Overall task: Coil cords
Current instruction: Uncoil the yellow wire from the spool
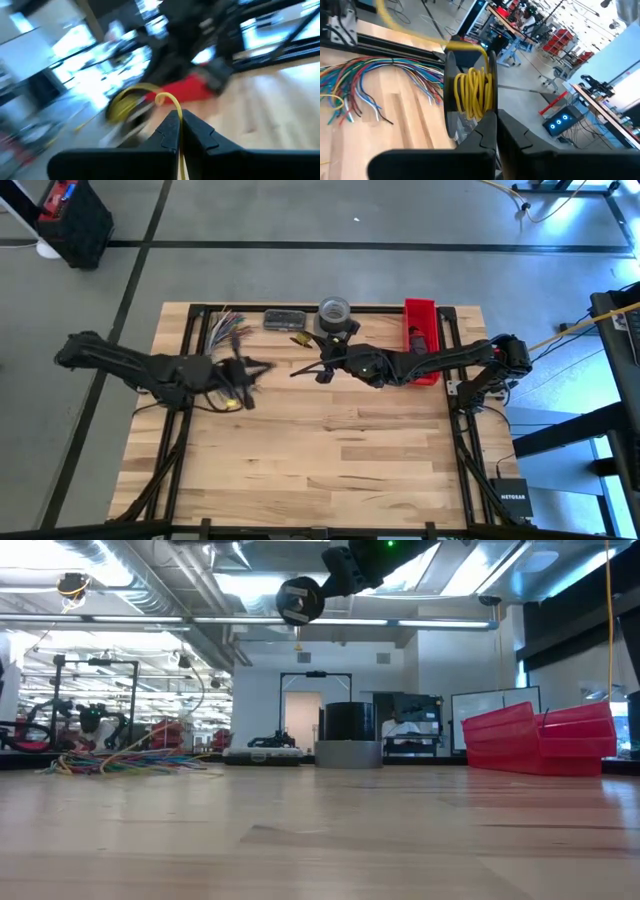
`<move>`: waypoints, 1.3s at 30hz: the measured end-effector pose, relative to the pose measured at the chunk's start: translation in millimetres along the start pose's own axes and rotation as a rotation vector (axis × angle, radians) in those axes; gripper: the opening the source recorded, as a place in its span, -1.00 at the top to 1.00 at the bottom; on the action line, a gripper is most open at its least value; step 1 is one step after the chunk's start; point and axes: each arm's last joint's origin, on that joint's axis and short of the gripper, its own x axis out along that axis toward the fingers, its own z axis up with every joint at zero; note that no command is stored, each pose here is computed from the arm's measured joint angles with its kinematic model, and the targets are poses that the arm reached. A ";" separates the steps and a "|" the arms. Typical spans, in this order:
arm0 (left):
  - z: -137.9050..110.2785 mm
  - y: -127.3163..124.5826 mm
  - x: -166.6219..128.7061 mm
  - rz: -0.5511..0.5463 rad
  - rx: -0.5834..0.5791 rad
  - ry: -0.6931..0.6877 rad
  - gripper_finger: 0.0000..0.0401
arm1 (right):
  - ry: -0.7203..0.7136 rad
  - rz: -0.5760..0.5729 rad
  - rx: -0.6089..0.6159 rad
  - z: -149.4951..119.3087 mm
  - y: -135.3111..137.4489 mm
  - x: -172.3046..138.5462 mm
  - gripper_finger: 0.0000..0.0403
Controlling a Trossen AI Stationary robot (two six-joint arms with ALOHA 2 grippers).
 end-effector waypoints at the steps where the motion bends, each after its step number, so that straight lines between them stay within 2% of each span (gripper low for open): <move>1: -1.0 2.6 -5.5 0.046 0.002 0.025 0.99 | 0.002 -0.004 0.001 0.0 -0.1 0.0 0.97; 5: -11.6 12.7 -19.7 0.208 -0.001 0.151 0.97 | 0.000 -0.003 0.002 0.1 0.0 -0.1 0.97; 10: -30.4 18.6 -22.1 0.253 -0.018 0.295 0.98 | 0.000 -0.004 0.001 0.2 -0.2 0.0 0.97; 16: -39.9 23.0 -12.9 0.318 -0.116 0.358 0.89 | -0.001 -0.004 -0.001 0.2 -0.2 0.0 0.97; 23: -51.2 17.7 1.1 0.236 -0.151 0.445 0.51 | -0.007 -0.006 0.004 0.9 -0.5 0.0 0.97; 27: -59.6 10.5 9.4 0.098 -0.157 0.521 0.34 | -0.007 -0.006 0.004 0.9 -0.5 0.0 0.97; 30: -61.9 6.7 13.0 0.022 -0.129 0.540 0.28 | -0.008 -0.007 0.005 1.1 -0.6 0.0 0.97; 35: -50.2 10.5 13.9 0.001 -0.031 0.494 0.26 | -0.006 -0.006 0.002 0.8 -0.5 0.0 0.97; 39: -40.4 13.3 15.3 0.009 -0.047 0.445 0.26 | -0.001 -0.004 -0.002 0.2 -0.2 0.0 0.97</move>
